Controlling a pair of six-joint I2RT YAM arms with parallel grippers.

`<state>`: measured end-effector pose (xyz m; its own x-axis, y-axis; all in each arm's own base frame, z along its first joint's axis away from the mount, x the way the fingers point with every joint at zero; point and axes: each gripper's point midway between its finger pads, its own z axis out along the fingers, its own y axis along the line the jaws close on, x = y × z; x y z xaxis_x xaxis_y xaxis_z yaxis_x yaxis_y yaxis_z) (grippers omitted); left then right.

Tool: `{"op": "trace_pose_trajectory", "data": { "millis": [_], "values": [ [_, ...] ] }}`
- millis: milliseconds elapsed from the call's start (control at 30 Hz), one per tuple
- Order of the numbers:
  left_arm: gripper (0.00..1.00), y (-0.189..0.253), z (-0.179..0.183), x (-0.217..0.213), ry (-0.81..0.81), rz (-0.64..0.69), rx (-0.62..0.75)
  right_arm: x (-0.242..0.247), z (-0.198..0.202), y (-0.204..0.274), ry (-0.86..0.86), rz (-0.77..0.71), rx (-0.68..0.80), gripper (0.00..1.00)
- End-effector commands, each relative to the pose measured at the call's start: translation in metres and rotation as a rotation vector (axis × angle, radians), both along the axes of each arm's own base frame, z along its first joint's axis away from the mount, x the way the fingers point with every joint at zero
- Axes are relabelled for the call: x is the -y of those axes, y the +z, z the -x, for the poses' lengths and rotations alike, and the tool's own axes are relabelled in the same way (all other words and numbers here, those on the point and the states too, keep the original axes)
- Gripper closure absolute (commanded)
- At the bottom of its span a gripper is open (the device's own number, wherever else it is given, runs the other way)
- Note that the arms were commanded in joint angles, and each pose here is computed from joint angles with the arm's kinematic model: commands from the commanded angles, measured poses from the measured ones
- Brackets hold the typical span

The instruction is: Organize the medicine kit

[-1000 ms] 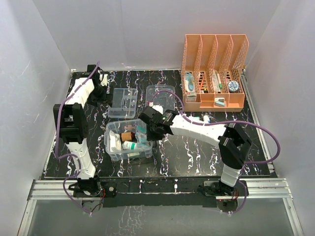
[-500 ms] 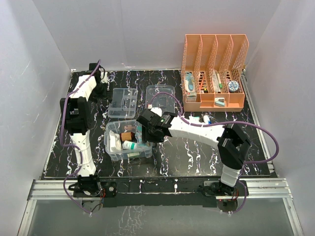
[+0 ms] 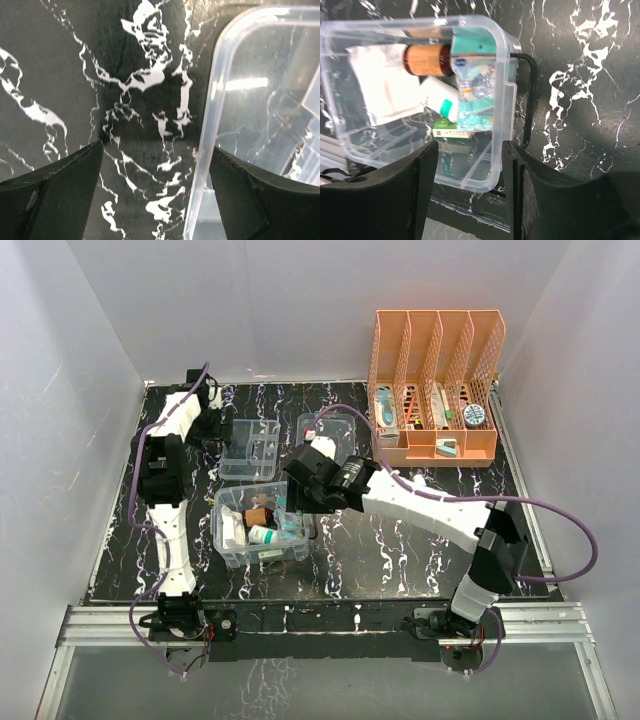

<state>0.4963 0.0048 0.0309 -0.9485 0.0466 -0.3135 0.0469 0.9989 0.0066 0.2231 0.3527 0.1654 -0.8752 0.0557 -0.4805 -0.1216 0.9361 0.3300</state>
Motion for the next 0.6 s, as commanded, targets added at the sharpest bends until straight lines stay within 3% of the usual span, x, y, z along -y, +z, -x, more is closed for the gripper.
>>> {"op": "trace_pose_trajectory", "data": {
  "millis": [0,133,200,267,433,567],
  "values": [
    [0.17,-0.002,-0.011,0.008,0.003,0.007,0.004,0.005,-0.014,0.067,-0.048,-0.095,0.146,0.48],
    [0.19,-0.009,-0.018,0.017,-0.004,0.009,0.001,0.019,-0.014,0.078,-0.079,-0.087,0.174,0.48],
    [0.26,-0.012,-0.020,0.023,-0.011,0.013,0.002,0.028,-0.014,0.081,-0.099,-0.078,0.187,0.48],
    [0.43,-0.013,-0.021,0.027,-0.019,0.019,0.003,0.034,-0.014,0.084,-0.112,-0.076,0.200,0.48],
    [1.00,-0.014,-0.019,0.038,-0.045,0.047,-0.011,0.049,-0.016,0.082,-0.139,-0.064,0.206,0.48],
    [1.00,-0.006,-0.018,0.042,-0.058,0.069,-0.011,0.058,-0.019,0.078,-0.151,-0.057,0.212,0.48]
  ]
}}
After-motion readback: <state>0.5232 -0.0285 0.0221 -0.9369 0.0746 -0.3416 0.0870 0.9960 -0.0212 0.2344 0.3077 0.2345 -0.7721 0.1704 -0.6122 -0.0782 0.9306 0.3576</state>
